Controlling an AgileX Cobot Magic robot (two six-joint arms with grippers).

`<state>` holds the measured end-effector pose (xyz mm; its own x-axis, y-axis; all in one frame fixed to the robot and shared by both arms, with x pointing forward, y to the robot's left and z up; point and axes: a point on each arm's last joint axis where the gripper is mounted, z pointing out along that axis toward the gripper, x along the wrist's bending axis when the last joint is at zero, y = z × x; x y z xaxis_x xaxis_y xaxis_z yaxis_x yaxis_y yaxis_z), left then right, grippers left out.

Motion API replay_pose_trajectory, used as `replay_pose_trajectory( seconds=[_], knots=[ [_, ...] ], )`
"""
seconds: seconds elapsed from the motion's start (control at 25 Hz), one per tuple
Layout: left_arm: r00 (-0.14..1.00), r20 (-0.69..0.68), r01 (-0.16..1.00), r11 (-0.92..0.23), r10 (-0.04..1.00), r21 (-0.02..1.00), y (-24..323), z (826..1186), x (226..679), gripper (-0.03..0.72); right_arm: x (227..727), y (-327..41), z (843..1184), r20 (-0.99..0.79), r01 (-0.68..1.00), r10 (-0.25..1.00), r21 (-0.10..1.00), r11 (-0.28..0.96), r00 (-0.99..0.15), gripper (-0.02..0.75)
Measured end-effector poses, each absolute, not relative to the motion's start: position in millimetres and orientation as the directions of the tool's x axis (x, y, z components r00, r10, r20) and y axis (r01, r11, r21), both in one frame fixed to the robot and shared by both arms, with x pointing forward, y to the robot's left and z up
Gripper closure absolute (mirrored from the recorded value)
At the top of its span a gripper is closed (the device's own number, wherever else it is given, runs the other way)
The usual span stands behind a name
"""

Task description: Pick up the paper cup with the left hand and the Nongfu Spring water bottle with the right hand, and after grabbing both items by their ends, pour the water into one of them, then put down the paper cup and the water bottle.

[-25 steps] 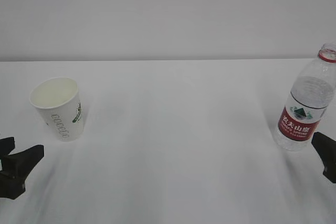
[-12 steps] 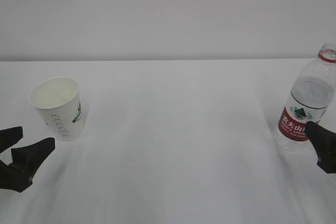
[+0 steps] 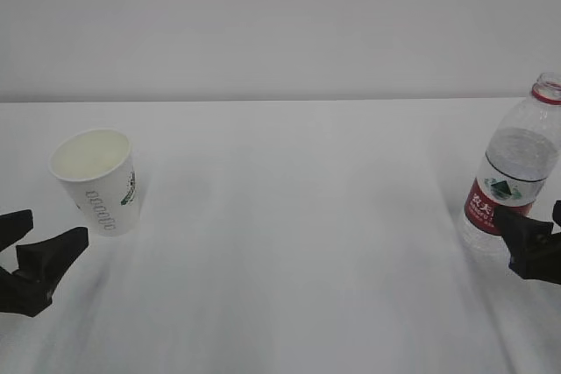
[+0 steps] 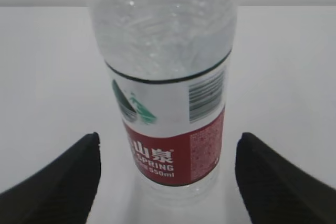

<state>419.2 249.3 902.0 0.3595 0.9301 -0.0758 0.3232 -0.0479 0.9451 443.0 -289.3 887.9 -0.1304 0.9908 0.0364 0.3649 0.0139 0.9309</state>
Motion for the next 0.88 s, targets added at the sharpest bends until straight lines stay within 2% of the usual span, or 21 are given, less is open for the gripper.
replay_pose_trajectory(
  seconds=[0.88],
  knots=[
    [0.358, -0.076, 0.323, -0.047, 0.931, 0.945, 249.5, 902.0, 419.3, 0.092, 483.6, -290.7, 876.4, 0.034, 0.347, 0.991, 0.938, 0.012, -0.126, 0.129]
  ],
)
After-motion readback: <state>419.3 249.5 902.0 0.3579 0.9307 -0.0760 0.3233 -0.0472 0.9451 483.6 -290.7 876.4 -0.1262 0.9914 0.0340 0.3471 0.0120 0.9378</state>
